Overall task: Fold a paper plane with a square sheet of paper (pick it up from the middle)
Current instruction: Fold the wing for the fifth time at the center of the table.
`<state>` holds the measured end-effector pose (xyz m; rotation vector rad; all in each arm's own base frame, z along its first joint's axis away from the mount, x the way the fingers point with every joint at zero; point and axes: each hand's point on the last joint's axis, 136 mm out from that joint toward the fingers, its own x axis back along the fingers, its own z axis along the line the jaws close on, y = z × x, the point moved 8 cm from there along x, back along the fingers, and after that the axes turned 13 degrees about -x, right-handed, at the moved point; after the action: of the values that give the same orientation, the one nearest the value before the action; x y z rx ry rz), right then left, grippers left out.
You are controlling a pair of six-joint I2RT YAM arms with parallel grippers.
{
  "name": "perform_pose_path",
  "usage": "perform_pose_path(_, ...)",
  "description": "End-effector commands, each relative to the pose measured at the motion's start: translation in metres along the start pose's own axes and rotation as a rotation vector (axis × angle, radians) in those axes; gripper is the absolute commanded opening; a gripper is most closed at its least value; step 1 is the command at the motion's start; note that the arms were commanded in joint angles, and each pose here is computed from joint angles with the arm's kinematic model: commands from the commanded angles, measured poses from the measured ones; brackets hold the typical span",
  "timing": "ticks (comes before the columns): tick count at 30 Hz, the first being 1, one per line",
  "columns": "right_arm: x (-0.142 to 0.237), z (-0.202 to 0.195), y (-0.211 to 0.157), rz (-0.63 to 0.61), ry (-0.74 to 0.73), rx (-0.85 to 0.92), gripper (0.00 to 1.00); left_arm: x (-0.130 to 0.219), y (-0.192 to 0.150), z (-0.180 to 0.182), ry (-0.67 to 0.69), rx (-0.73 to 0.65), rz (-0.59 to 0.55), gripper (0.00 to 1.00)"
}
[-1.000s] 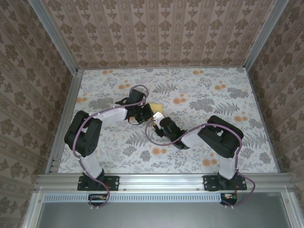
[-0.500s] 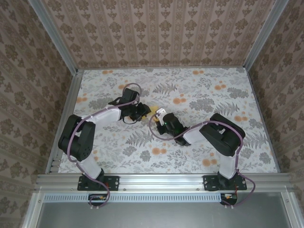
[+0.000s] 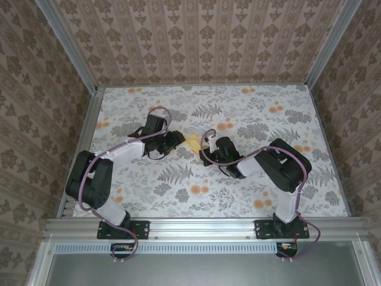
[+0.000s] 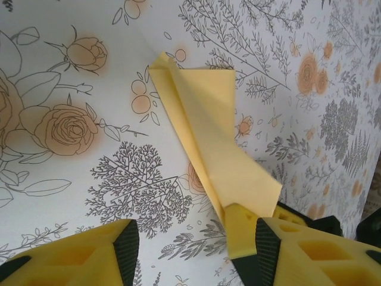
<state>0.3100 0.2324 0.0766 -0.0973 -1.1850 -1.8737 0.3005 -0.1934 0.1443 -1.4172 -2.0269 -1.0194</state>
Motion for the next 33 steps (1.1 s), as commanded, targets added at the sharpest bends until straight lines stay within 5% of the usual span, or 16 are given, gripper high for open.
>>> perform_pose_path(1, 0.002, 0.004, 0.001, 0.017, 0.101, -0.107, 0.05, -0.002, 0.0, -0.012, -0.075, -0.105, -0.021, 0.54)
perform_pose_path(17, -0.004, -0.009, -0.013, 0.11, 0.106, -0.214, 0.07, -0.039, 0.001, -0.027, -0.176, -0.2, 0.035, 0.31)
perform_pose_path(33, -0.008, -0.014, -0.017, 0.167, 0.089, -0.263, 0.1, -0.061, 0.005, -0.013, -0.117, -0.206, 0.055, 0.24)
